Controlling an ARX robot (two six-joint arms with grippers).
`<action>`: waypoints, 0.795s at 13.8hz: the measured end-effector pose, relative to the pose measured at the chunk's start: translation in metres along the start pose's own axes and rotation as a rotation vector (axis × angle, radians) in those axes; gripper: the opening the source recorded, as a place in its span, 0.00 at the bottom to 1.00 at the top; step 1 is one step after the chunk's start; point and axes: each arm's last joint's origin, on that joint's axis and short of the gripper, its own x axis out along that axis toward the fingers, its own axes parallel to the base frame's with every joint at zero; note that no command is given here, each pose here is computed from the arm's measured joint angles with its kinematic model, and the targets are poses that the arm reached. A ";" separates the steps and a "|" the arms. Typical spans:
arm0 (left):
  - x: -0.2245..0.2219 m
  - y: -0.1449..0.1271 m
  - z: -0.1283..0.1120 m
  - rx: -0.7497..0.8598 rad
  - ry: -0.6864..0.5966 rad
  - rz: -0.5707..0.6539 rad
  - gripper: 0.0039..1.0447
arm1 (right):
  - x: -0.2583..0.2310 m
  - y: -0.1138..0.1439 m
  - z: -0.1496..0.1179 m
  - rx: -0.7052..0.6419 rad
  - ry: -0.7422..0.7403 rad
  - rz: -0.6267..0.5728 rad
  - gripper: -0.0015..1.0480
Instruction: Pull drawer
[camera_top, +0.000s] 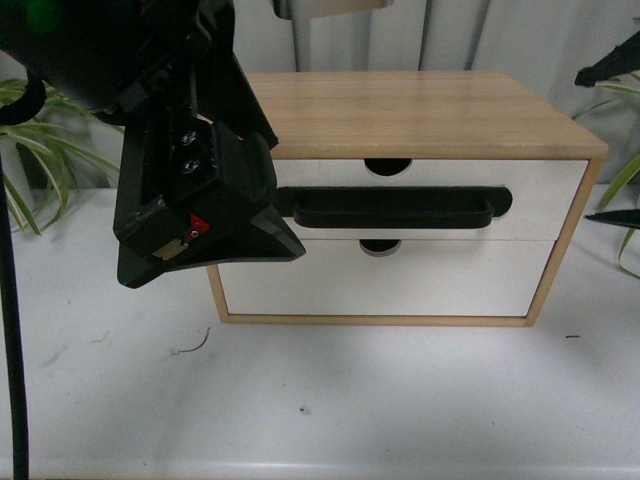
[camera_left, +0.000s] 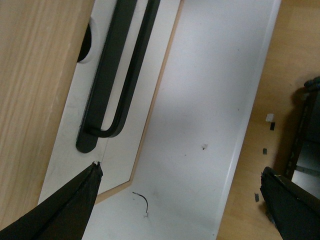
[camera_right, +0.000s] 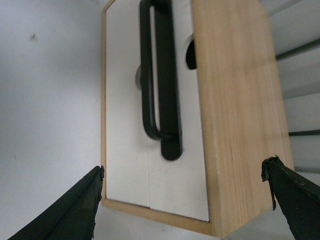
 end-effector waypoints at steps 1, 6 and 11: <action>0.007 0.004 0.008 0.022 0.009 -0.025 0.94 | 0.004 0.001 -0.008 -0.049 0.034 0.047 0.94; 0.059 0.014 0.034 0.089 0.009 -0.095 0.94 | 0.048 0.016 -0.024 -0.120 0.040 0.164 0.94; 0.079 0.022 0.027 0.079 0.004 -0.081 0.94 | 0.080 0.013 -0.011 -0.170 -0.008 0.201 0.94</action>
